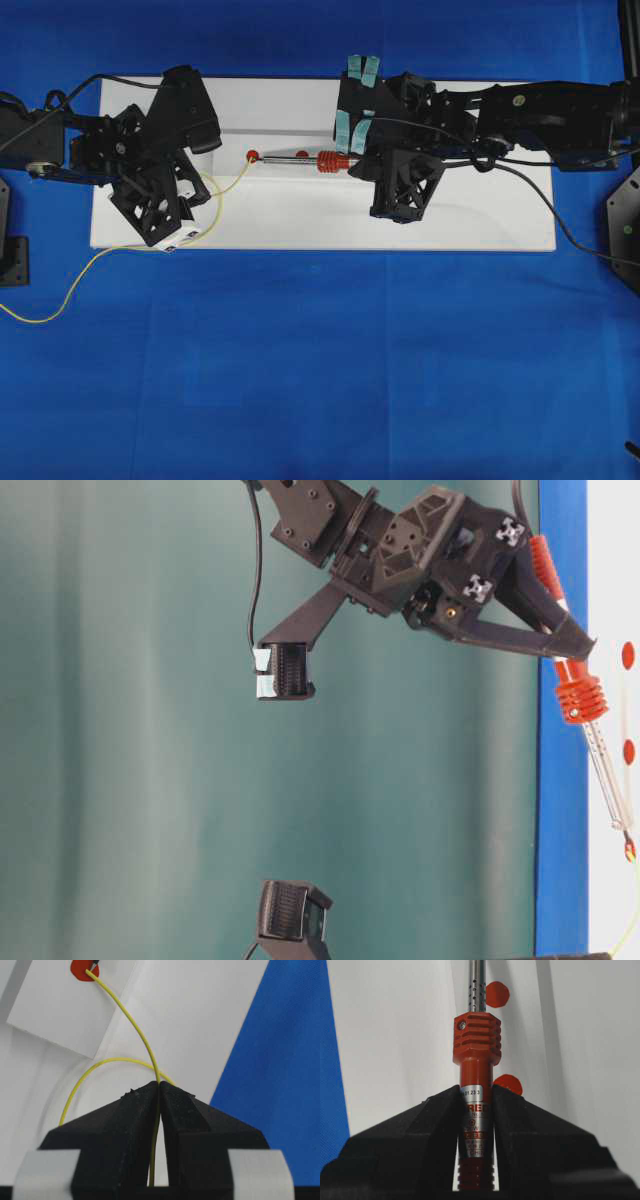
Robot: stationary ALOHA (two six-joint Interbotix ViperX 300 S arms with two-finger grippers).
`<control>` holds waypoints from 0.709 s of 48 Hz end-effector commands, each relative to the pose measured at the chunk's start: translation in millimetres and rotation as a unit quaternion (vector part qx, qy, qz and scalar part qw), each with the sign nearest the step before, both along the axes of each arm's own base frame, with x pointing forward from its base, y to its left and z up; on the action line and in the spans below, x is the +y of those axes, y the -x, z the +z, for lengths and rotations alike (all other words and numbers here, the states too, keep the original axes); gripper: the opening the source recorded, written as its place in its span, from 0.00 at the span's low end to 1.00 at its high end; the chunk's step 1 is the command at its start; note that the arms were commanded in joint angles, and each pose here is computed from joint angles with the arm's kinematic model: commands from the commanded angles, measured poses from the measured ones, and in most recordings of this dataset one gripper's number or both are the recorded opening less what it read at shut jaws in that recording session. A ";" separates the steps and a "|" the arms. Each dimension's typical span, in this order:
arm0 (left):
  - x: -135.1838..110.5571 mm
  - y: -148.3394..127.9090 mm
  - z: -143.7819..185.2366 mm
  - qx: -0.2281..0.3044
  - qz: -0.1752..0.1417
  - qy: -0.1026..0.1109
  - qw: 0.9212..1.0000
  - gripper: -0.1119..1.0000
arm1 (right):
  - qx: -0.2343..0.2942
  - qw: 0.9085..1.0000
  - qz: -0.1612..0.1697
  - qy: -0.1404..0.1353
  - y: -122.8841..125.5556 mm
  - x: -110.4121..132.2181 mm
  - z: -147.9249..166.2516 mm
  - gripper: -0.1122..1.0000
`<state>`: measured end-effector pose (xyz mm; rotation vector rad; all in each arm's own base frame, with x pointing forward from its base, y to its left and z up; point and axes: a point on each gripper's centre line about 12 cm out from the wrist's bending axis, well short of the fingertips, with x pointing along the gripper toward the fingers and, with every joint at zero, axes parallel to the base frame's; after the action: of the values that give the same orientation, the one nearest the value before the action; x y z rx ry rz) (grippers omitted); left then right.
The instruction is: Touch the tip of the soldering iron to the tip of the solder at the mark.
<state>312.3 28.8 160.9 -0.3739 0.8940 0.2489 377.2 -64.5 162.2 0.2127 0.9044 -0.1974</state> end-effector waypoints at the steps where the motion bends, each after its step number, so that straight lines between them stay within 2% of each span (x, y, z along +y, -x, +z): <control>1: 0.6 -5.9 10.2 -0.018 -0.001 -0.003 1.000 0.13 | -0.021 1.000 0.000 0.004 -6.0 -1.2 12.7 0.16; 24: 0.3 -1.8 11.5 -0.020 -0.003 -0.005 1.000 0.13 | -0.018 1.000 0.000 0.003 -5.5 -0.5 11.4 0.16; 34: -1.9 11.6 32.3 -0.053 -0.010 -0.013 0.998 0.13 | -0.018 1.000 0.000 0.003 -5.5 -0.5 11.4 0.16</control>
<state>305.0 28.1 175.9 -0.3600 0.8482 0.2344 377.2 -64.5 162.2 0.2141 0.9042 -0.1981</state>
